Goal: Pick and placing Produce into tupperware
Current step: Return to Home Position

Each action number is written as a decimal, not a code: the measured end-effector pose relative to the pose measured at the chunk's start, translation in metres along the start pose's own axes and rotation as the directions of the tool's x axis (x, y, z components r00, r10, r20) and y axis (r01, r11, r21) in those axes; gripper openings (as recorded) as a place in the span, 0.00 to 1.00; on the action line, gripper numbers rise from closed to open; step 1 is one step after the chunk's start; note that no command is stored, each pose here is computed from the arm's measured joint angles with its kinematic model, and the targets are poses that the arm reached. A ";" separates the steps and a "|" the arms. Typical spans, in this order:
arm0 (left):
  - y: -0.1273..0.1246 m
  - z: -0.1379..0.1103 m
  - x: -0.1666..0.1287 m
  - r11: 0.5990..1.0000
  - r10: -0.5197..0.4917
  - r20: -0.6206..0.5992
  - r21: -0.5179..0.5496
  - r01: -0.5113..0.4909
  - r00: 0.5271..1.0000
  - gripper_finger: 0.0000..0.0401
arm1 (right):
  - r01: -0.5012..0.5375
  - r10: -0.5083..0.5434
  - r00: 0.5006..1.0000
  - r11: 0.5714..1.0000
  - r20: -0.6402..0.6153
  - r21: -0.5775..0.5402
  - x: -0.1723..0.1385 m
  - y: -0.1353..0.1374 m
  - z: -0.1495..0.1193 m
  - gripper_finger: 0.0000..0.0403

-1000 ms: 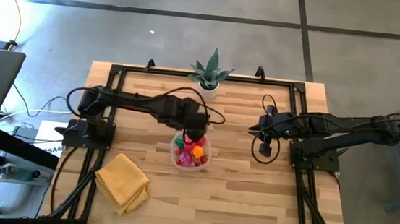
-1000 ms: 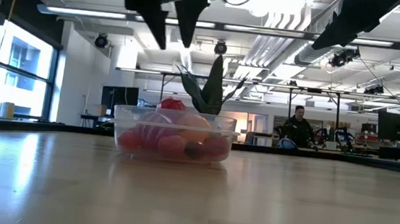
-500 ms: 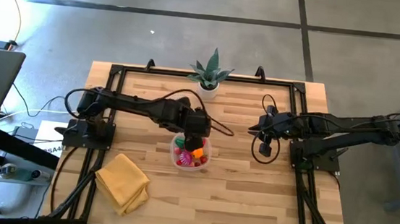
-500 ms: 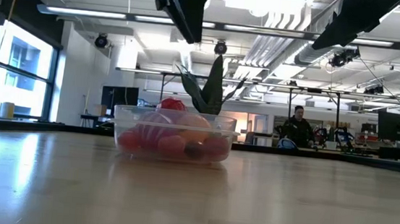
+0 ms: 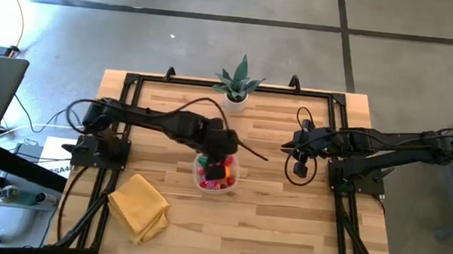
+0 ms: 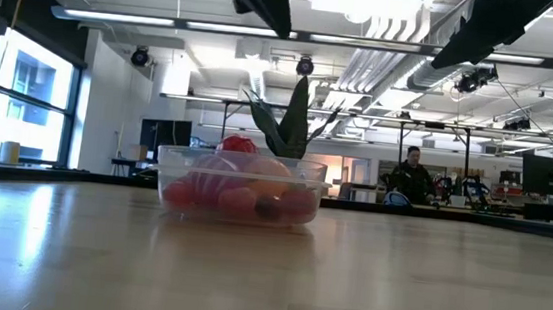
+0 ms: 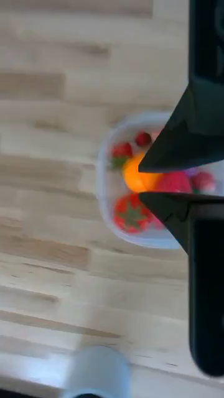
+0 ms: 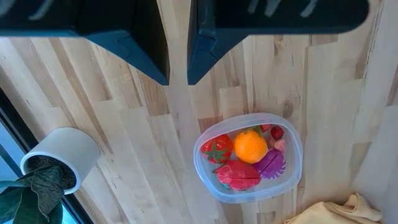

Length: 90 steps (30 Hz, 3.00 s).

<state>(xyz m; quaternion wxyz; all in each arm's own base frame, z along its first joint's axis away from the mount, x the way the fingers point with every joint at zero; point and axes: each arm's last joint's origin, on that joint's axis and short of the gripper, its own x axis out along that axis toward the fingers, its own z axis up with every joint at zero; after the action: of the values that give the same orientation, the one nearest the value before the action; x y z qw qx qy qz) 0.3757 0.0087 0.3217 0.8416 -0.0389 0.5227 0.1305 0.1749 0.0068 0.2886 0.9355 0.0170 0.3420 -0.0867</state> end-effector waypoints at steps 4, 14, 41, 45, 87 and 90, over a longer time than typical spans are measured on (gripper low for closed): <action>0.001 -0.015 -0.014 0.998 -0.039 0.079 0.051 0.035 0.996 0.04 | 0.000 0.000 1.000 1.000 0.000 0.000 0.000 0.000 0.000 0.12; 0.022 -0.082 -0.064 0.987 -0.160 0.458 0.104 0.126 0.874 0.04 | 0.000 0.000 1.000 1.000 0.001 0.000 0.000 0.000 0.000 0.12; 0.064 -0.268 -0.068 0.969 -0.199 0.810 0.078 0.235 0.551 0.01 | -0.062 0.054 0.972 0.998 0.229 0.025 -0.003 0.003 0.023 0.12; 0.064 -0.281 -0.059 0.963 -0.205 0.822 0.073 0.258 0.532 0.01 | -0.065 0.057 0.964 0.998 0.261 0.020 -0.003 0.004 0.026 0.12; 0.059 -0.312 0.018 0.969 -0.127 0.904 0.025 0.246 0.408 0.01 | -0.178 0.198 0.877 0.980 0.437 -0.085 -0.052 -0.001 0.034 0.02; 0.059 -0.312 0.019 0.969 -0.128 0.904 0.026 0.246 0.409 0.01 | -0.144 0.160 0.845 0.987 0.510 -0.072 -0.096 -0.014 0.023 0.01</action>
<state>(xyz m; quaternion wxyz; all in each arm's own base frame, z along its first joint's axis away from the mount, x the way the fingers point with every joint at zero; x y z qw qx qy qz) 0.0973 0.0056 0.1690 0.9953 -0.0683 -0.0217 0.0652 0.1150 0.0058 0.3685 0.9969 0.0055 0.0786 -0.0084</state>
